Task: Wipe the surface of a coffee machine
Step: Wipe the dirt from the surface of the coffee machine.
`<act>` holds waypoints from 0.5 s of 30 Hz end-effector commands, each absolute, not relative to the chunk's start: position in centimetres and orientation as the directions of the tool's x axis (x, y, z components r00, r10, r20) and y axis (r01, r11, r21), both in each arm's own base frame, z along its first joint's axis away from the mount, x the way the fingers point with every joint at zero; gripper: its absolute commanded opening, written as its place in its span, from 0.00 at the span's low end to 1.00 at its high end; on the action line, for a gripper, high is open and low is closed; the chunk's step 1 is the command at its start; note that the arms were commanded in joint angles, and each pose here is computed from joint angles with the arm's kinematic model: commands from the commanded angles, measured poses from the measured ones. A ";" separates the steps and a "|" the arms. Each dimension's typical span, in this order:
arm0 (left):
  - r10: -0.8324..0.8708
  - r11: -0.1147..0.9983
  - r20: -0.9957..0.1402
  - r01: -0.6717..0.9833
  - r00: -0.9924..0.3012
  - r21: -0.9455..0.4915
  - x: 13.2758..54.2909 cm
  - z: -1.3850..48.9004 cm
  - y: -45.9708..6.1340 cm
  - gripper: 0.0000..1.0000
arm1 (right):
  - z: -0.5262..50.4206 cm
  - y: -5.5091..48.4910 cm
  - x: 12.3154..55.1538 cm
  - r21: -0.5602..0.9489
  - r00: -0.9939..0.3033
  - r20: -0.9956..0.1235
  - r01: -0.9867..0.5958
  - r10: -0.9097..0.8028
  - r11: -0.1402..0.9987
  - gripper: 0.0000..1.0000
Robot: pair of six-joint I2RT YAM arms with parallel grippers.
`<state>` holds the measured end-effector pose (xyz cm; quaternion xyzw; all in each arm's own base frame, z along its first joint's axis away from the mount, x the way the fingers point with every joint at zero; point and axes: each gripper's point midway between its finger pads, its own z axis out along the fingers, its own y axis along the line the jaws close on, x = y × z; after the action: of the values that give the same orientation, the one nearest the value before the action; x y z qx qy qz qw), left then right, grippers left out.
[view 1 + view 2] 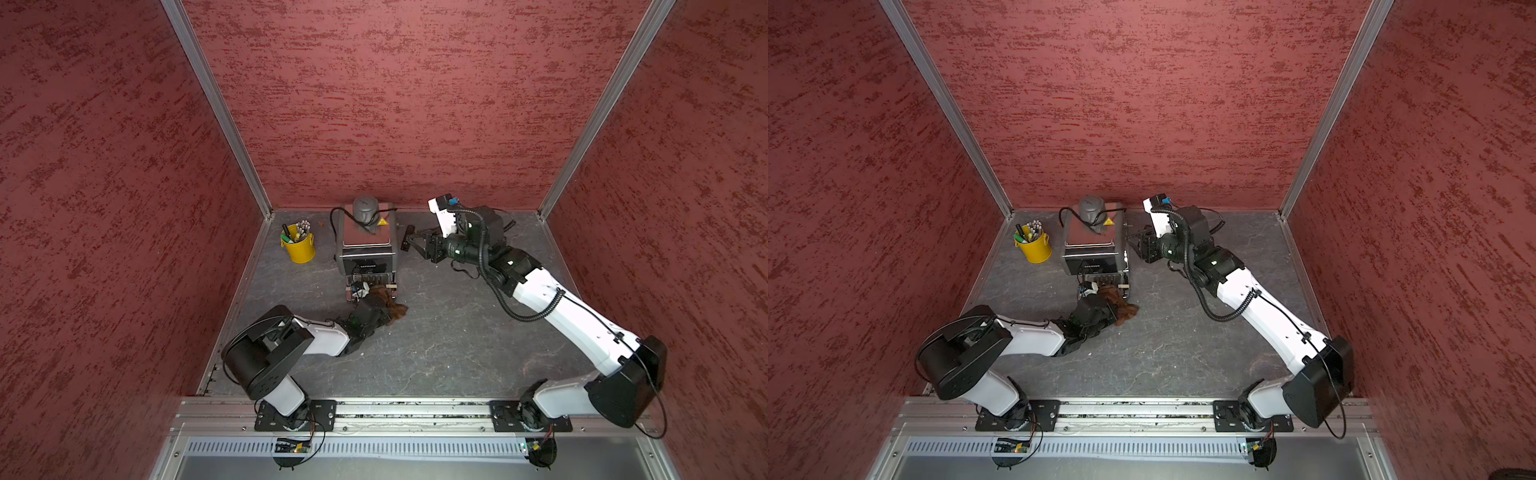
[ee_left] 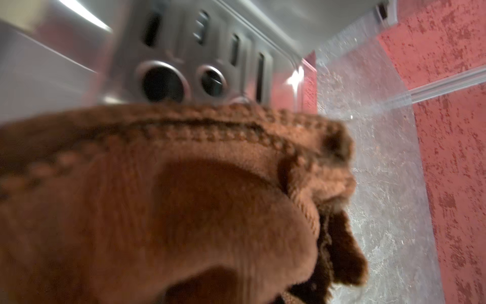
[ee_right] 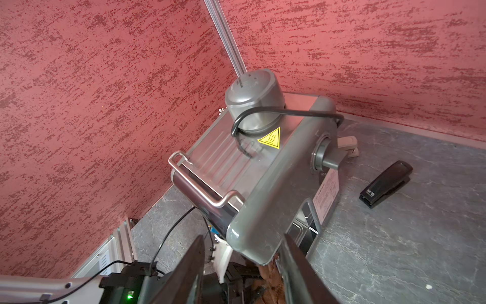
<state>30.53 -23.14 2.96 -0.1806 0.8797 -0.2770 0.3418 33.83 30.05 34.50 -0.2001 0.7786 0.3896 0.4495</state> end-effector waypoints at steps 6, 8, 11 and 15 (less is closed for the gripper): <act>-0.553 0.744 -0.527 -0.097 -0.645 -0.661 32.4 5.2 -24.2 0.00 | 35.3 29.4 32.9 0.408 -0.497 -0.867 -0.667 0.036 0.624 0.47; -0.564 0.750 -0.543 -0.109 -0.622 -0.653 32.2 5.7 -23.1 0.00 | 35.2 29.4 32.9 0.408 -0.498 -0.867 -0.666 0.036 0.624 0.47; -0.571 0.767 -0.569 -0.136 -0.592 -0.628 31.7 6.4 -21.2 0.00 | 35.2 29.5 32.9 0.411 -0.499 -0.866 -0.668 0.036 0.621 0.47; -0.591 0.778 -0.600 -0.182 -0.540 -0.602 30.8 7.4 -18.1 0.00 | 35.3 29.6 33.0 0.415 -0.498 -0.866 -0.671 0.041 0.614 0.47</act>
<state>31.03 -20.94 7.38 -0.2102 0.8456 -0.2872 0.3978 33.40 29.72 34.65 -0.2012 0.7800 0.3871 0.4486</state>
